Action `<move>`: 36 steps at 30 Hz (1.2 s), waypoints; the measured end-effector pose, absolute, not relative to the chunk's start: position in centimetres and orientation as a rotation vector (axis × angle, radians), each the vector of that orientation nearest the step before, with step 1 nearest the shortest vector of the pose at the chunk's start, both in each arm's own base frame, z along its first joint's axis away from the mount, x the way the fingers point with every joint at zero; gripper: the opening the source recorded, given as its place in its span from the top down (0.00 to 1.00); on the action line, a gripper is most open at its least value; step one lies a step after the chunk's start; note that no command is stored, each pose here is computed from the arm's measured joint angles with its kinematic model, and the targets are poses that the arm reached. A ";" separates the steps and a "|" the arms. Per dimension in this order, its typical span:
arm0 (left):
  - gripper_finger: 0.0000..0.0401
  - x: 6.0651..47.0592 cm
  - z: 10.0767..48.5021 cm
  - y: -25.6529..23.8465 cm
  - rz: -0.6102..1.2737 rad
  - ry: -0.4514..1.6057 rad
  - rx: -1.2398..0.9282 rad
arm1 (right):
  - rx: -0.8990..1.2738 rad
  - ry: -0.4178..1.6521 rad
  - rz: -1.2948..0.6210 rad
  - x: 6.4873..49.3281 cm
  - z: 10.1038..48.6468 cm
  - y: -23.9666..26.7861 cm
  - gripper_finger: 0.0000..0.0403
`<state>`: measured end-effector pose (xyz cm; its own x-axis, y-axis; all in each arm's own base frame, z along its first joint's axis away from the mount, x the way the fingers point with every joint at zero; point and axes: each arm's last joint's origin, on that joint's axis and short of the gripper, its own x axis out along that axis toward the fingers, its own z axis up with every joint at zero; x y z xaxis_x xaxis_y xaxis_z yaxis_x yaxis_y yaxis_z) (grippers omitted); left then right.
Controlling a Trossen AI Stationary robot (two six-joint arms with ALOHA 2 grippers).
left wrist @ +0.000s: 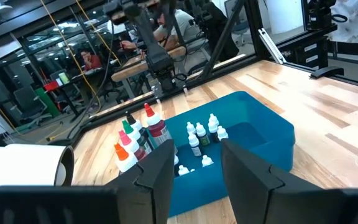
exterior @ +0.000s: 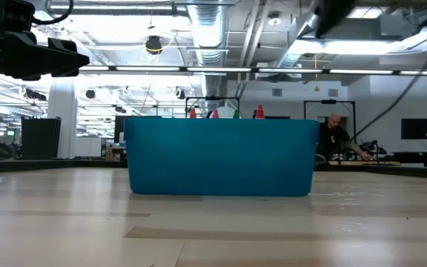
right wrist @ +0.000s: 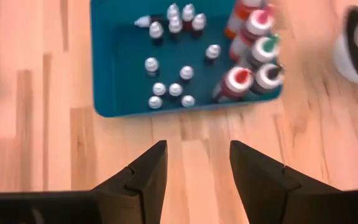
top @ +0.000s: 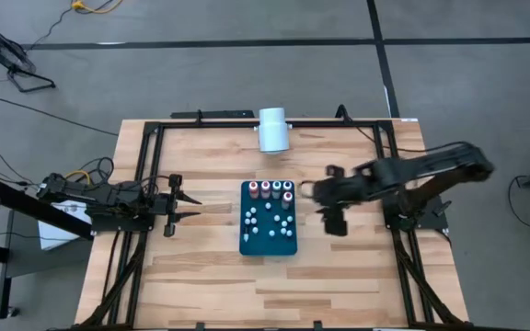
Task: Pick & Place food coloring
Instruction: Return to Home Position
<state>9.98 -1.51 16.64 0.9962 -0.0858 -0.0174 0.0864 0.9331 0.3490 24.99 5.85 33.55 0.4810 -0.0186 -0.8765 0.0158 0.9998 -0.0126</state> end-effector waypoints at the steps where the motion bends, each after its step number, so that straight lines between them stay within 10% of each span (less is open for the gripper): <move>1: 0.69 10.0 16.6 -1.5 -0.088 0.002 0.357 | 0.012 1.035 -0.038 23.9 33.2 5.5 0.60; 12: 0.69 10.0 16.6 -1.5 -0.088 0.002 0.357 | 0.136 0.512 0.052 14.4 24.2 3.5 0.59; 36: 0.69 10.0 16.6 -1.5 -0.088 0.002 0.358 | 0.032 -0.025 0.453 10.0 17.4 3.9 0.59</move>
<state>9.98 -1.50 16.64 0.9962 -0.0855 -0.0177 0.0863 0.9328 0.3500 9.98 3.88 17.40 0.8987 0.4374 0.0311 -0.4382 0.8985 0.0250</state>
